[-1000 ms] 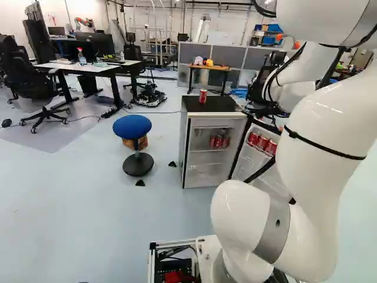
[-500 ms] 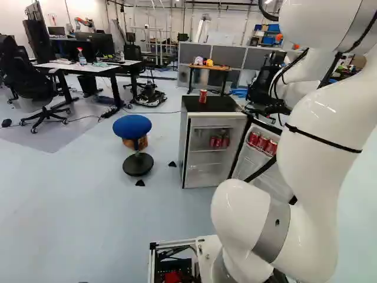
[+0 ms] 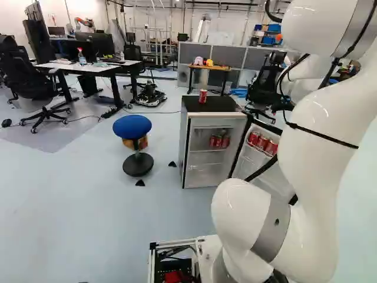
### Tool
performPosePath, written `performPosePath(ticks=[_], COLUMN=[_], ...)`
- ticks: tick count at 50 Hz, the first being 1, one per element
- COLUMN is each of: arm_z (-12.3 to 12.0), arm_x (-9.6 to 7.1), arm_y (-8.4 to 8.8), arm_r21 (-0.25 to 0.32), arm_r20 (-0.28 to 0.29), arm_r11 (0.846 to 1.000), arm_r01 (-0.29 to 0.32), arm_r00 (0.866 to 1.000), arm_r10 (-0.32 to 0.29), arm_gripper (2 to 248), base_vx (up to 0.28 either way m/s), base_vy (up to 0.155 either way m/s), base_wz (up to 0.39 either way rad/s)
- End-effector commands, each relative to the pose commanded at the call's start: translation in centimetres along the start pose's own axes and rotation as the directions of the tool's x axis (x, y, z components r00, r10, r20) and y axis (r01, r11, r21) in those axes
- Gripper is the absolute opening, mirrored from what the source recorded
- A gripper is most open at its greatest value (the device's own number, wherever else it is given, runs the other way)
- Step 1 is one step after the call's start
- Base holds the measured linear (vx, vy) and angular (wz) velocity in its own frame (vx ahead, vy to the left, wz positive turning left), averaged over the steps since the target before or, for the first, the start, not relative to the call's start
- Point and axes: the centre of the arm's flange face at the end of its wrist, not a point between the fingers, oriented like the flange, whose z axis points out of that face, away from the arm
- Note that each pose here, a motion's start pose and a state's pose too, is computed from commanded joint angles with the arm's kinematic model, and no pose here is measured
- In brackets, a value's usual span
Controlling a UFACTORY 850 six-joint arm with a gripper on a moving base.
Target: Grab a drink from the fridge
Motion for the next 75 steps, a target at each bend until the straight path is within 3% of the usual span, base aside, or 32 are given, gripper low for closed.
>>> performPosePath(ticks=[23,41,57,75], arm_z=[3.5,6.2,8.3,10.4], arm_x=[2.2,3.6,4.4,5.3], arm_y=[1.4,2.3,3.2,4.1], arm_r21=[-0.014,-0.02,-0.026,-0.03], arm_r20=[0.059,0.124,0.206,0.304], arm_r11=[0.997,0.993,0.99,0.986], arm_r01=[-0.07,-0.117,-0.141,-0.163], arm_r00=[0.996,0.985,0.968,0.938], arm_r10=[0.07,0.119,0.143,0.164], arm_gripper=[247,247,247,247], base_vx=[0.0,0.0,0.0,0.0], base_vy=[0.0,0.0,0.0,0.0], base_wz=[0.0,0.0,0.0,0.0])
